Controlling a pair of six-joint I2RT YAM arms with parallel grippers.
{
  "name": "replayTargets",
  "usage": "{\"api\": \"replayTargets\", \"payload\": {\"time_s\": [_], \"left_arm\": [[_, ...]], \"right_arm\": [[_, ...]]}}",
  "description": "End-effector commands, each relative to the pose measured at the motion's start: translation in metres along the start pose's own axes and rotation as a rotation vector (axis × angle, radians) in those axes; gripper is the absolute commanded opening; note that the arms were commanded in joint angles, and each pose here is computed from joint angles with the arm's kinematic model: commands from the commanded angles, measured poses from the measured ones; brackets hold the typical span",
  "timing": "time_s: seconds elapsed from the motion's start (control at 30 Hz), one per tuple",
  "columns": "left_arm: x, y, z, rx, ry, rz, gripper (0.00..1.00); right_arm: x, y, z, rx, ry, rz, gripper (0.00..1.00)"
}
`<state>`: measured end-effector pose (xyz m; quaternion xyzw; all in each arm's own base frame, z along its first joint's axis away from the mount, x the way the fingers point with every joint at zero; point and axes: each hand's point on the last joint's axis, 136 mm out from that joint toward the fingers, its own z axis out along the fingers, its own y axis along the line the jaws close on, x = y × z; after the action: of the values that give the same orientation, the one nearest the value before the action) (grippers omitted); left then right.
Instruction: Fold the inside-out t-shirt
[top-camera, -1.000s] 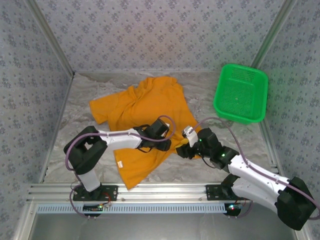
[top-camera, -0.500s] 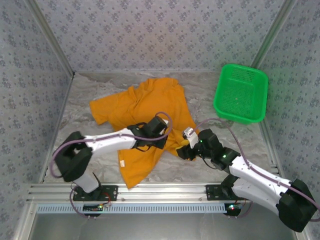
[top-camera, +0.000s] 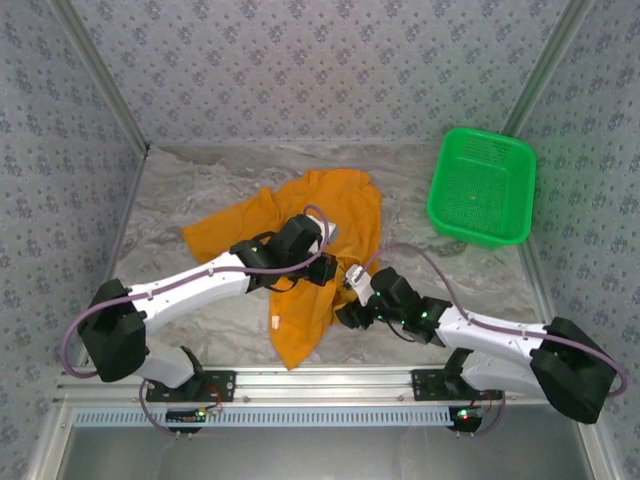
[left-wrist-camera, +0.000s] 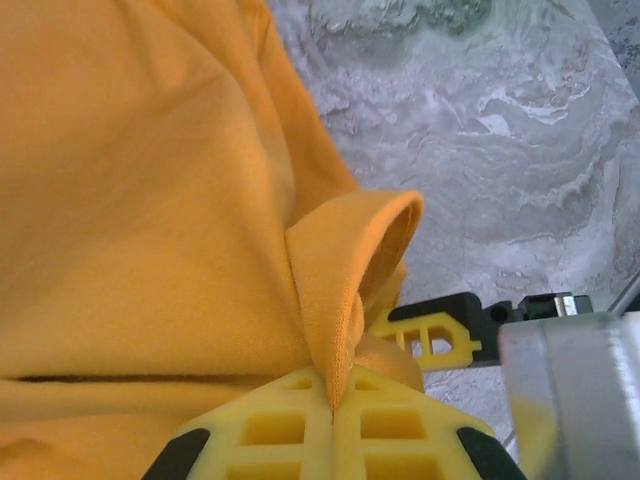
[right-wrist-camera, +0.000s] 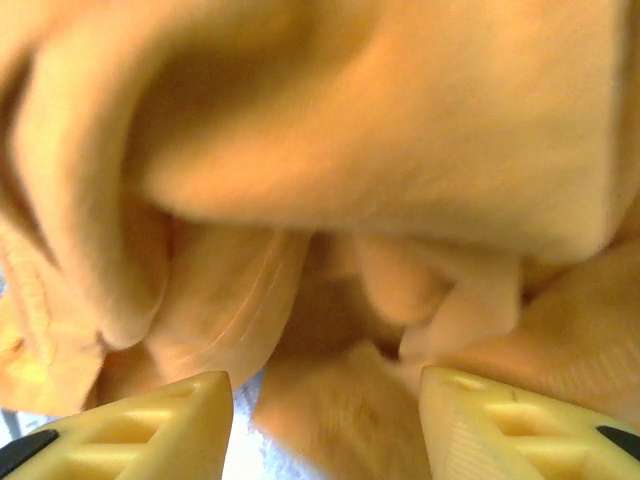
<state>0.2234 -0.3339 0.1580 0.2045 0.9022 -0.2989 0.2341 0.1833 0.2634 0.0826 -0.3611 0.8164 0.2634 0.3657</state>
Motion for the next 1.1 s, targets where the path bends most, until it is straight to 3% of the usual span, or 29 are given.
{"api": "replayTargets", "payload": {"time_s": [0.0,0.1,0.23,0.33,0.47,0.53,0.67,0.73,0.8,0.9,1.07], "left_arm": [[0.010,0.002,0.008,0.079,0.033,-0.084,0.03],[0.022,0.017,0.016,0.070,0.058,-0.102,0.07],[0.042,0.044,0.032,0.033,0.093,-0.102,0.24],[0.054,0.064,0.039,-0.012,0.109,-0.089,0.26],[0.059,0.078,0.035,-0.079,0.109,-0.038,0.25],[0.059,0.076,0.031,-0.065,0.099,-0.024,0.25],[0.057,0.058,0.029,0.035,0.085,-0.004,0.13],[0.054,0.047,0.027,0.088,0.083,0.003,0.08],[0.047,0.039,0.024,0.120,0.074,-0.002,0.08],[0.041,0.038,0.022,0.106,0.074,0.003,0.09],[0.042,0.047,0.023,0.077,0.081,0.000,0.08]], "right_arm": [[-0.006,-0.038,0.005,0.237,-0.041,0.116,0.55],[0.013,-0.091,-0.001,0.514,-0.010,0.353,0.52],[0.044,-0.136,-0.025,0.848,0.033,0.553,0.18],[0.047,-0.139,-0.027,0.880,0.055,0.558,0.14],[0.046,-0.131,-0.031,0.826,0.133,0.549,0.18],[0.043,-0.127,-0.039,0.817,0.177,0.515,0.18],[0.045,-0.140,-0.073,0.906,0.242,0.474,0.12],[0.031,-0.133,-0.073,0.783,0.249,0.491,0.19],[0.012,-0.101,-0.059,0.553,0.221,0.513,0.33],[0.012,-0.045,-0.029,0.270,0.235,0.587,0.40],[0.027,-0.003,0.008,0.170,0.337,0.509,0.48]]}}
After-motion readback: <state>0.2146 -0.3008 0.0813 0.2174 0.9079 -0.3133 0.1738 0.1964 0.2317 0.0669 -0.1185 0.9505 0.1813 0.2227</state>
